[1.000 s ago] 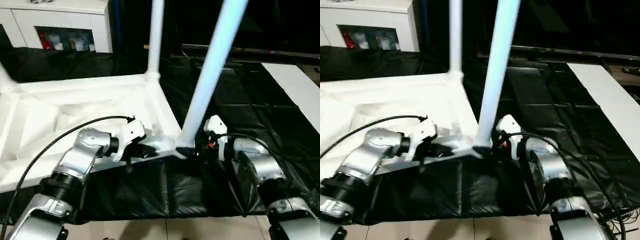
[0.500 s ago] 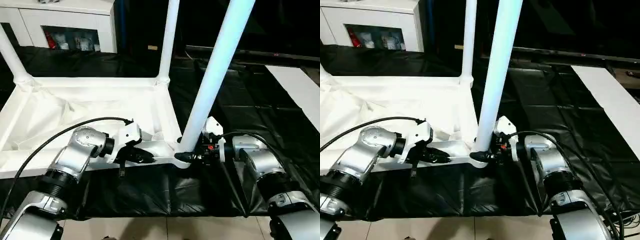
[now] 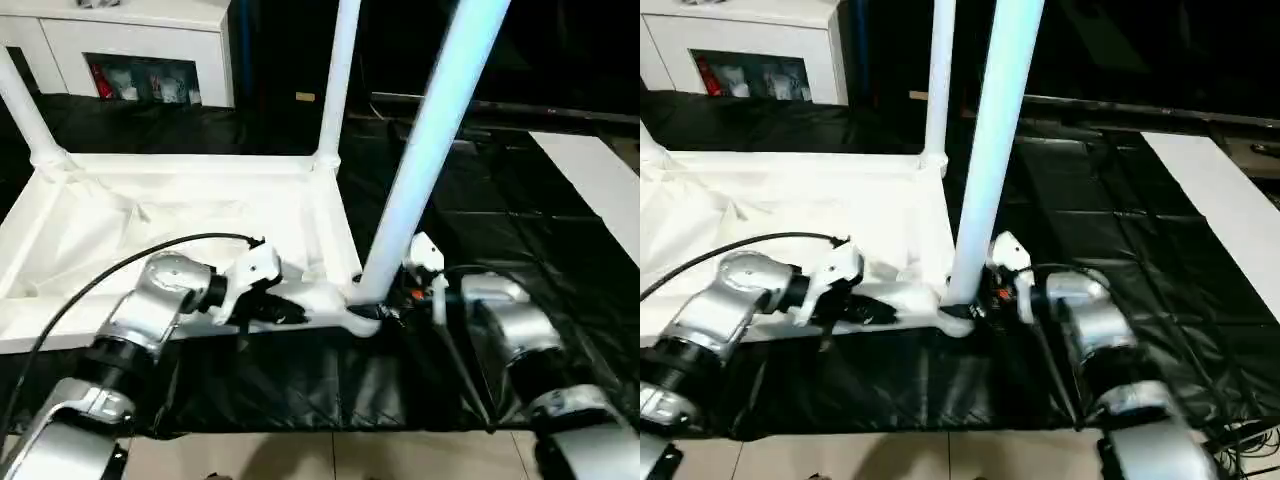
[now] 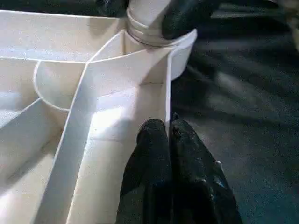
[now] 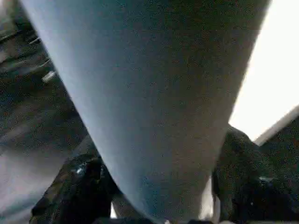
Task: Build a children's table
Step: Rotate leg to tighten
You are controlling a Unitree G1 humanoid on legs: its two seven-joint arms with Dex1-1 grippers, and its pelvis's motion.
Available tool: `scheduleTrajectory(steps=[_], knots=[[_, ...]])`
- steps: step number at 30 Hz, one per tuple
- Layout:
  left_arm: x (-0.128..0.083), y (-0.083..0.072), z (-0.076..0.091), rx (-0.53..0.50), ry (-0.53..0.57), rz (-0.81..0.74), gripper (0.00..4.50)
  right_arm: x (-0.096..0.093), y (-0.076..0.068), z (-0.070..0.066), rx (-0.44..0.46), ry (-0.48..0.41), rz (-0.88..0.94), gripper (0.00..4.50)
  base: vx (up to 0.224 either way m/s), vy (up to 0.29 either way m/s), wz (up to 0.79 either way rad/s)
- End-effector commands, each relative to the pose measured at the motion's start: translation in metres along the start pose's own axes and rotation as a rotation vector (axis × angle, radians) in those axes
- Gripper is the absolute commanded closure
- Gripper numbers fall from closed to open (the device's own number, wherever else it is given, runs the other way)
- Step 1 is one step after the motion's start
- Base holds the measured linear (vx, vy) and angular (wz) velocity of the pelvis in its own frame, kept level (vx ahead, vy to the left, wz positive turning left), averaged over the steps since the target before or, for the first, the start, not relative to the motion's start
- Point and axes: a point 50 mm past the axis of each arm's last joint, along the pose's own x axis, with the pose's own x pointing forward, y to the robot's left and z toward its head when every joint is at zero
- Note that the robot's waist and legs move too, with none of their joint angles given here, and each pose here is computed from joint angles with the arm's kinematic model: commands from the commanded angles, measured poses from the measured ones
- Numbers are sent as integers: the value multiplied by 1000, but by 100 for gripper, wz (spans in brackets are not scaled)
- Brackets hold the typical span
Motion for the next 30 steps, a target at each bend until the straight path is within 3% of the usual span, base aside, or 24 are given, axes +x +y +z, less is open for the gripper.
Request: scheduleTrajectory(steps=[1,9,12,13,16,21,27,30], knots=[[21,-3,15,12,-41,24,450,15,12,-10,48,25,-24,203,0,0,0],[59,-22,36,9,-98,63,450,61,32,-11,212,-68,-334,239,0,0,0],[62,-27,37,8,-104,49,450,69,38,-2,181,-112,-336,239,0,0,0],[61,-26,37,9,-101,49,450,69,38,1,170,-122,-327,208,0,0,0],[55,-24,32,20,-79,44,450,63,34,4,187,-148,-297,176,0,0,0],[43,-16,26,44,-49,61,450,44,24,1,102,-94,-236,131,0,0,0],[25,-5,20,21,-33,106,450,14,15,-3,11,-25,-122,126,0,0,0],[19,-2,16,-12,-24,115,392,1,16,-5,-27,11,-32,123,0,0,0]])
